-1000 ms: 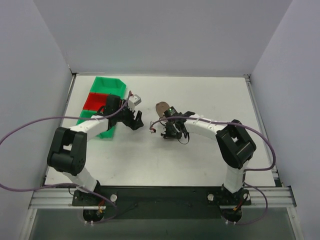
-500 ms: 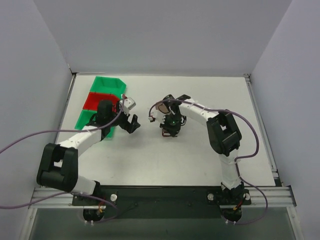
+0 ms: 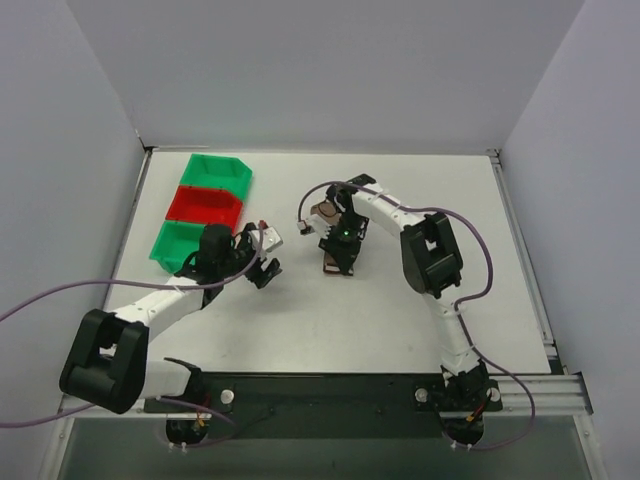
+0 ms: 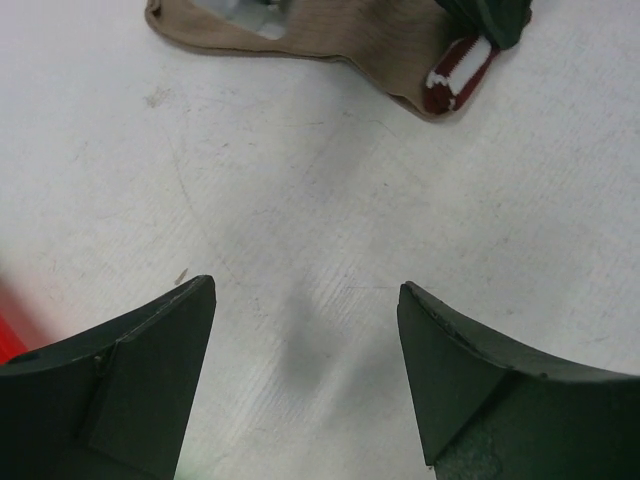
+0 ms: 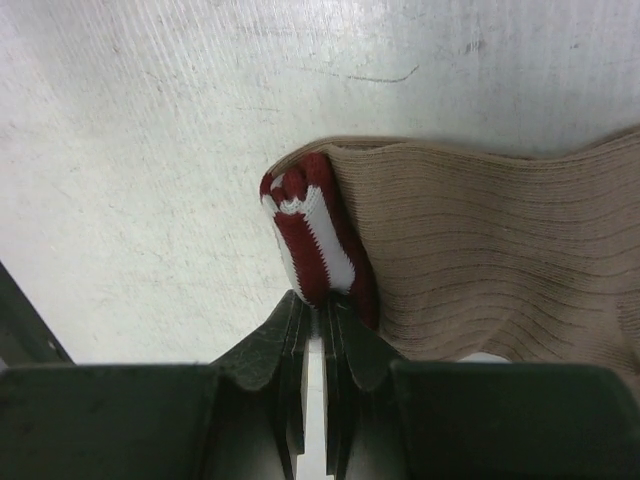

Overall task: Roll the socks
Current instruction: Roll the sock at the center of the board.

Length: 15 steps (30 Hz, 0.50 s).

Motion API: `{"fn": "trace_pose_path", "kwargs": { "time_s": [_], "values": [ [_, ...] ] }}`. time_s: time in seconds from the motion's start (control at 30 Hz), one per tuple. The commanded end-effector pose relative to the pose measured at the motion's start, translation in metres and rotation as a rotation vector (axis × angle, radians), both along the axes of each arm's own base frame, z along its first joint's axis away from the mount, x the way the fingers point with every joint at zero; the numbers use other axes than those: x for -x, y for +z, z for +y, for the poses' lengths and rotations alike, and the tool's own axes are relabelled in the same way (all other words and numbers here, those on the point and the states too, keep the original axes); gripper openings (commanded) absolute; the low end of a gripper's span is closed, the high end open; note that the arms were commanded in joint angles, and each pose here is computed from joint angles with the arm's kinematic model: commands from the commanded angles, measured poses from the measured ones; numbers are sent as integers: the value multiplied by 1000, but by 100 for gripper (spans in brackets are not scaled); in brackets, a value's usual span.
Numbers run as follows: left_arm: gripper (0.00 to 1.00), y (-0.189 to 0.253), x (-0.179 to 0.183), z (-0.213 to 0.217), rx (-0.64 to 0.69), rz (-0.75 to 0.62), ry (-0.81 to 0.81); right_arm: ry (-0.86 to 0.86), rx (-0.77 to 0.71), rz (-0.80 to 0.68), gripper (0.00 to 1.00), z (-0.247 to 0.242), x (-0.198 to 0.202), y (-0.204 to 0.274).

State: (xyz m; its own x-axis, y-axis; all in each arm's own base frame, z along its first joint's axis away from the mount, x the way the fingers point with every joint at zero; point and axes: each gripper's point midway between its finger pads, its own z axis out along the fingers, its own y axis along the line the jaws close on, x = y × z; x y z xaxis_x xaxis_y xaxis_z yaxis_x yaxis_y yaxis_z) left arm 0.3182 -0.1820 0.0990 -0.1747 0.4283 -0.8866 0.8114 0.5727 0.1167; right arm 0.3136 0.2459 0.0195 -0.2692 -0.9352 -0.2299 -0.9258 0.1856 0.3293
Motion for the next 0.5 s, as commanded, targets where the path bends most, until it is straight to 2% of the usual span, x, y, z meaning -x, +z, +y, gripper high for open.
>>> {"fn": "trace_pose_path", "kwargs": {
  "time_s": [0.0,0.23,0.47],
  "values": [
    [82,14,6,-23,-92,-222,-89,-32,53,197,0,-7,28,-7],
    [82,5,14,-41,-190,-301,-133,-90,38,260,0,-4,24,-7],
    [85,-3,22,-85,-354,-473,-226,-93,72,295,0,-6,26,-10]
  ]
}}
